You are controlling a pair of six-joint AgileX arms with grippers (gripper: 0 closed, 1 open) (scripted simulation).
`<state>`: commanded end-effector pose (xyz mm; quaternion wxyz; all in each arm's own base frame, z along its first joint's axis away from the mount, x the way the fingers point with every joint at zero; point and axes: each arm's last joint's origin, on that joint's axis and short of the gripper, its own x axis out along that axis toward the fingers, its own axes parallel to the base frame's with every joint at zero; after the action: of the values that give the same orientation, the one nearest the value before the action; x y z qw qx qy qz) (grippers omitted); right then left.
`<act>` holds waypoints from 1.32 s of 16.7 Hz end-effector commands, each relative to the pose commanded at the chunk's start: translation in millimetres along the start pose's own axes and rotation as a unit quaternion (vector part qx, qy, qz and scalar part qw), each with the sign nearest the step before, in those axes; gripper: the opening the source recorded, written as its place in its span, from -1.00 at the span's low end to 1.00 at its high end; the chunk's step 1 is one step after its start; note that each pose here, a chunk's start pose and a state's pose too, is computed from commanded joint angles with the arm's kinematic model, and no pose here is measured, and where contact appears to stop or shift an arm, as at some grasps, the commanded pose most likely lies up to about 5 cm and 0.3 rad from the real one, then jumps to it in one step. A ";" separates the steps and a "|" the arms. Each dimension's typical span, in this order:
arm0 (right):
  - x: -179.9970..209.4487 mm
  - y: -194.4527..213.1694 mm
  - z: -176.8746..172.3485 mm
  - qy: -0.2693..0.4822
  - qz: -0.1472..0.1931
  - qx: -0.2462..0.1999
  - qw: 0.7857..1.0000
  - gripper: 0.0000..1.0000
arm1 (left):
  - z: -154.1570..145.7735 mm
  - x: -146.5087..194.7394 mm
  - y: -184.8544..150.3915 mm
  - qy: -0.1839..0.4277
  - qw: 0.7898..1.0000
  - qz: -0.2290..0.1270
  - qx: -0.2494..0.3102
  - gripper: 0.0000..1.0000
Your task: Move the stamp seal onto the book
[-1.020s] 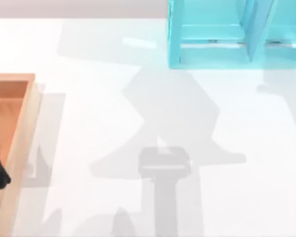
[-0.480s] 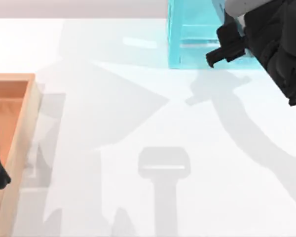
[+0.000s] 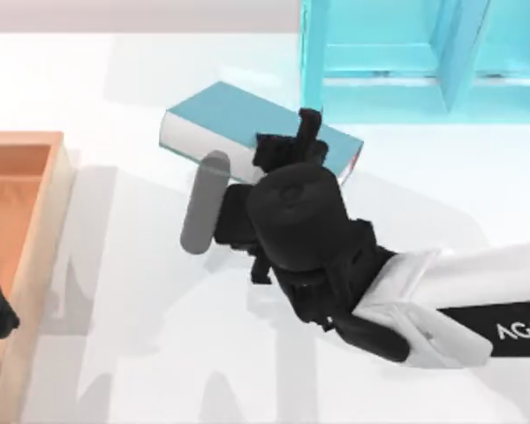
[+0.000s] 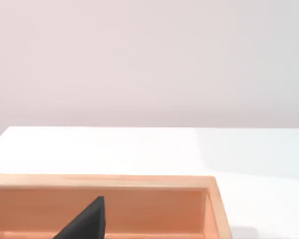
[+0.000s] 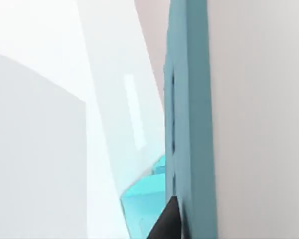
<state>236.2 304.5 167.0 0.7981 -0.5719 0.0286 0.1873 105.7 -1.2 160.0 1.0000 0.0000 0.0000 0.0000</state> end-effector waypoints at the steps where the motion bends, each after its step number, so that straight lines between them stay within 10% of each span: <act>1: -4.0 13.3 9.1 0.001 0.001 -0.036 0.999 -1.00 | 0.0 0.0 0.0 0.000 1.000 0.000 0.000 1.00; 7: -18.7 51.4 33.9 0.008 -0.005 -0.140 0.990 -1.00 | 0.0 0.0 0.0 0.000 1.000 0.000 0.000 1.00; 22: -20.7 58.8 31.2 0.011 -0.002 -0.143 0.990 -1.00 | 0.0 0.0 0.0 0.000 1.000 0.000 0.000 1.00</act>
<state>192.2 344.0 130.1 0.7081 -0.6823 0.0092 0.1815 105.7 -1.2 160.0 1.0000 0.0000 0.0000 0.0000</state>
